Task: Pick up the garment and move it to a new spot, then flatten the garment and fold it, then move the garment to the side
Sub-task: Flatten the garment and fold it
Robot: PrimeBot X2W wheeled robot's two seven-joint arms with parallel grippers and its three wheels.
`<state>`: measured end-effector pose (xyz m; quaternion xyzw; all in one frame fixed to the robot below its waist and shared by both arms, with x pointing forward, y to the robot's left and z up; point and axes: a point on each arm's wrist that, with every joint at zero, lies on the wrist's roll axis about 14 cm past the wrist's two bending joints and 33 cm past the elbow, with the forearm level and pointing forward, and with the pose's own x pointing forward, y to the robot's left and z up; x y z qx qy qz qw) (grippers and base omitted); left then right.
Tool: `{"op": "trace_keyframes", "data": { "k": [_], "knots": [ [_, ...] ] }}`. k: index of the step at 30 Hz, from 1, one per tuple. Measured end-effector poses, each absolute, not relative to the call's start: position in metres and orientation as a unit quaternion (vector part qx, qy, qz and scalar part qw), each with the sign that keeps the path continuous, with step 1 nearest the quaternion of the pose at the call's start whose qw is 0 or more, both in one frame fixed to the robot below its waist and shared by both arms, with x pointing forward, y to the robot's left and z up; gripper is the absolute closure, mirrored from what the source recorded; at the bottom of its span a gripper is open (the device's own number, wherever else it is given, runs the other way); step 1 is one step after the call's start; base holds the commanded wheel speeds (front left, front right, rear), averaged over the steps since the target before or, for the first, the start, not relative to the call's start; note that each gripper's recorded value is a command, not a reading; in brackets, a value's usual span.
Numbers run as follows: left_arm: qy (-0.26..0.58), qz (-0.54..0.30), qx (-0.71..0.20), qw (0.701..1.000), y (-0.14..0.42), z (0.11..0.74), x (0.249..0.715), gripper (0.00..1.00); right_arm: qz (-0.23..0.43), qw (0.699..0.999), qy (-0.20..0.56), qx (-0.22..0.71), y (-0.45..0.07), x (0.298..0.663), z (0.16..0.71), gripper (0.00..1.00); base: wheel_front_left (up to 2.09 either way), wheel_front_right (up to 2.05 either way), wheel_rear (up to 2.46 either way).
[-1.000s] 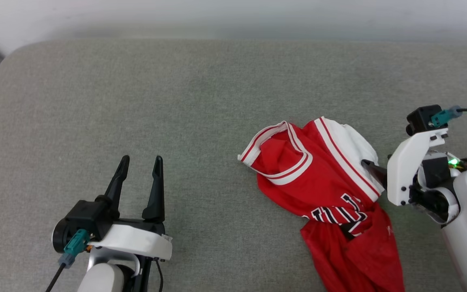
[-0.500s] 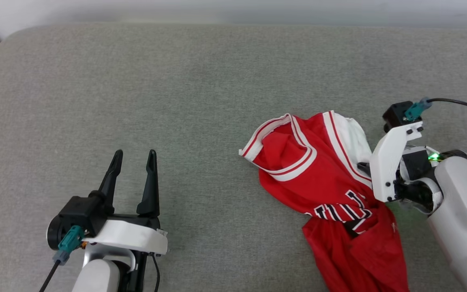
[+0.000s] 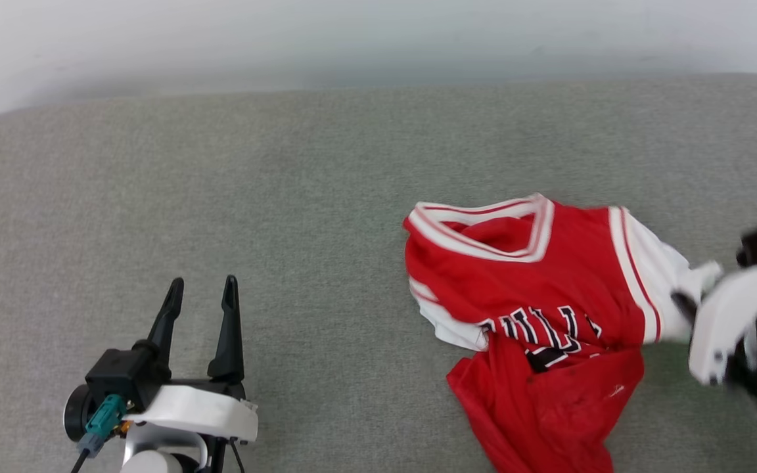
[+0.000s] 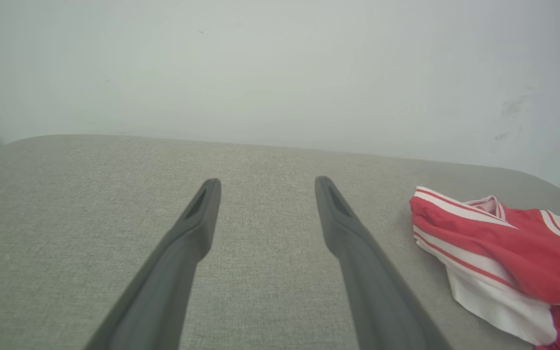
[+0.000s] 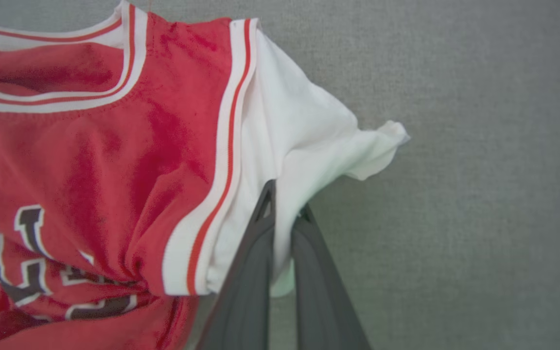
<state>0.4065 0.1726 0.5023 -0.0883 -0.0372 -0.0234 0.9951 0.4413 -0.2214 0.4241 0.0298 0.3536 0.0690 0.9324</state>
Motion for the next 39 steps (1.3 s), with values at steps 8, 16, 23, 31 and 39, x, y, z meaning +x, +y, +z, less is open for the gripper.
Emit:
{"op": "trace_keyframes", "data": {
  "k": [8,16,23,31,39],
  "knots": [
    [-0.036,-0.036,-0.089,0.995,0.164,0.503,0.399,0.00,-0.009,0.900,0.425,0.096,-0.244,0.339,0.372,0.55,0.00,0.00,0.00],
    [-0.034,-0.040,-0.089,0.995,0.162,0.505,0.393,0.00,-0.029,0.938,0.331,0.102,-0.239,0.341,0.392,0.00,0.00,0.00,0.00],
    [-0.032,-0.022,-0.085,0.996,0.172,0.505,0.380,0.00,-0.030,0.983,0.164,0.079,-0.234,0.361,0.448,0.00,0.00,0.00,0.00],
    [-0.015,-0.031,-0.074,0.997,0.170,0.509,0.376,0.00,0.009,0.997,0.031,0.067,-0.202,0.362,0.507,0.00,0.00,0.00,0.00],
    [0.019,-0.158,-0.055,0.986,0.102,0.532,0.415,0.00,0.028,0.997,-0.004,0.071,-0.185,0.351,0.527,0.00,0.00,0.00,0.00]
  ]
}}
